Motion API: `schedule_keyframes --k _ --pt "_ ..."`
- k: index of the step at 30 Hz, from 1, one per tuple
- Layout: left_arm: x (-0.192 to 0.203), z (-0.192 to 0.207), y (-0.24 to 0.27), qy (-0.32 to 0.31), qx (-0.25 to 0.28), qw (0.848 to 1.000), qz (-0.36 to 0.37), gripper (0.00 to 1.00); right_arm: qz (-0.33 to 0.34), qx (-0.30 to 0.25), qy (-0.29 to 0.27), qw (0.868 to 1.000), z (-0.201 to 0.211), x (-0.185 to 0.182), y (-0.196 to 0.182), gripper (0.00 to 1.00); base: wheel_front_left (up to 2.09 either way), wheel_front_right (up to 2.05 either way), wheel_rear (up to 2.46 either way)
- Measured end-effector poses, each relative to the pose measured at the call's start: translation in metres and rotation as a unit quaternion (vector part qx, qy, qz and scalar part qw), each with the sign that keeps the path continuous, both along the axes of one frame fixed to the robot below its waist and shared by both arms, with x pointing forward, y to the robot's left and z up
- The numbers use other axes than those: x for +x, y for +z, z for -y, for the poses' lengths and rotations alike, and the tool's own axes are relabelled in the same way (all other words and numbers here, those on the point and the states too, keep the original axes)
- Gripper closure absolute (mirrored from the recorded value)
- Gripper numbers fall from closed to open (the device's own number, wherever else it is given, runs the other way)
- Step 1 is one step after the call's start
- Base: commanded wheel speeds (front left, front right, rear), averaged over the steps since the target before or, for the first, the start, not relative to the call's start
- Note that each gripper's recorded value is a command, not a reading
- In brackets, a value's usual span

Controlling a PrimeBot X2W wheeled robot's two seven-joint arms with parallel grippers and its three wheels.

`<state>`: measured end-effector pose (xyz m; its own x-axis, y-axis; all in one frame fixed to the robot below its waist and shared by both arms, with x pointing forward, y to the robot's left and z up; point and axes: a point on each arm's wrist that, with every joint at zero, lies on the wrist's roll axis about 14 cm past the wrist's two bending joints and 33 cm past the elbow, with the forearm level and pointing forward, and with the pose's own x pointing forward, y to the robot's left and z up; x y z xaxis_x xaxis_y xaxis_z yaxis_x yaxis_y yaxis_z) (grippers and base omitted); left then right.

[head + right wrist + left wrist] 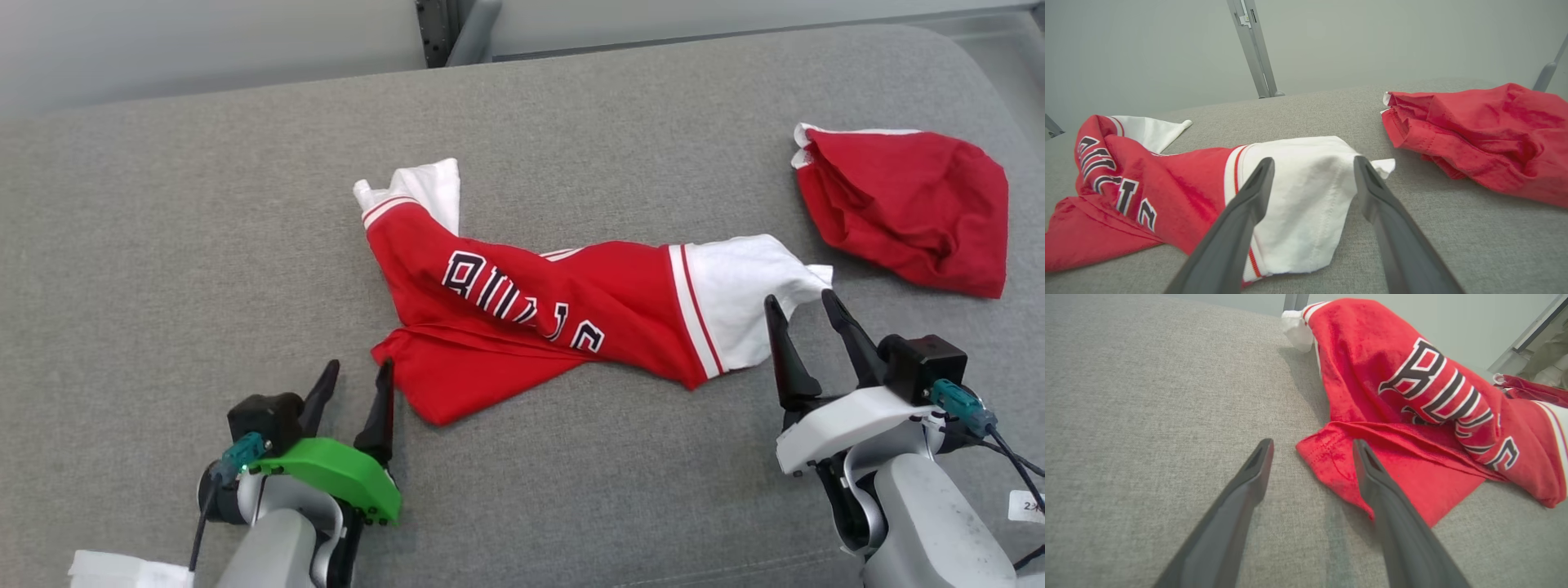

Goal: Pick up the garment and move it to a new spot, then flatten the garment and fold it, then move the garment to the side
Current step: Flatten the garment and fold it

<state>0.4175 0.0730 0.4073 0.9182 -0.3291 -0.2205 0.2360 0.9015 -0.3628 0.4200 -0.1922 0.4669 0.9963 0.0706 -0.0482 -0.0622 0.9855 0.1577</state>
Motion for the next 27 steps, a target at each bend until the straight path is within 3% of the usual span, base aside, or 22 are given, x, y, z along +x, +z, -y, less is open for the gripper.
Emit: schedule_keyframes --k 9,10,11,12,13,18,22,25,27 --pt "0.017 0.018 -0.032 -0.027 0.012 0.998 -0.051 0.0 -0.013 0.002 -0.03 0.999 0.019 -0.006 -0.009 0.0 0.0 0.0 0.0" --pt "0.018 0.022 -0.032 -0.033 0.011 0.998 -0.051 0.06 -0.014 0.002 -0.032 0.999 0.021 -0.006 -0.01 0.0 0.0 0.0 0.0" --pt "0.017 0.025 -0.033 -0.039 0.01 0.998 -0.052 0.51 -0.015 0.002 -0.034 0.999 0.022 -0.006 -0.011 0.0 0.0 0.0 0.0" --pt "0.017 0.029 -0.034 -0.047 0.012 0.997 -0.052 0.51 -0.017 0.003 -0.036 0.999 0.022 -0.007 -0.012 0.0 0.0 0.0 0.0" --pt "0.016 0.032 -0.034 -0.053 0.011 0.997 -0.051 0.97 -0.018 0.004 -0.036 0.999 0.022 -0.007 -0.013 0.0 0.0 0.0 0.0" --pt "0.027 0.036 -0.002 -0.062 0.0 0.998 0.002 1.0 -0.014 0.011 -0.033 0.999 0.017 -0.003 -0.011 0.0 0.0 0.0 0.0" --pt "0.037 0.016 0.036 -0.031 -0.011 0.997 0.065 1.0 -0.009 0.02 -0.026 0.999 0.01 0.0 -0.009 0.0 0.0 0.0 0.0" --pt "0.043 0.001 0.078 -0.022 0.007 0.99 0.138 1.0 -0.006 0.029 -0.016 0.999 0.0 0.002 -0.007 0.0 0.0 0.0 0.0" --pt "0.039 -0.005 0.124 -0.033 0.035 0.975 0.217 1.0 -0.002 0.043 -0.005 0.999 -0.013 0.003 -0.003 0.0 0.0 0.0 0.0"
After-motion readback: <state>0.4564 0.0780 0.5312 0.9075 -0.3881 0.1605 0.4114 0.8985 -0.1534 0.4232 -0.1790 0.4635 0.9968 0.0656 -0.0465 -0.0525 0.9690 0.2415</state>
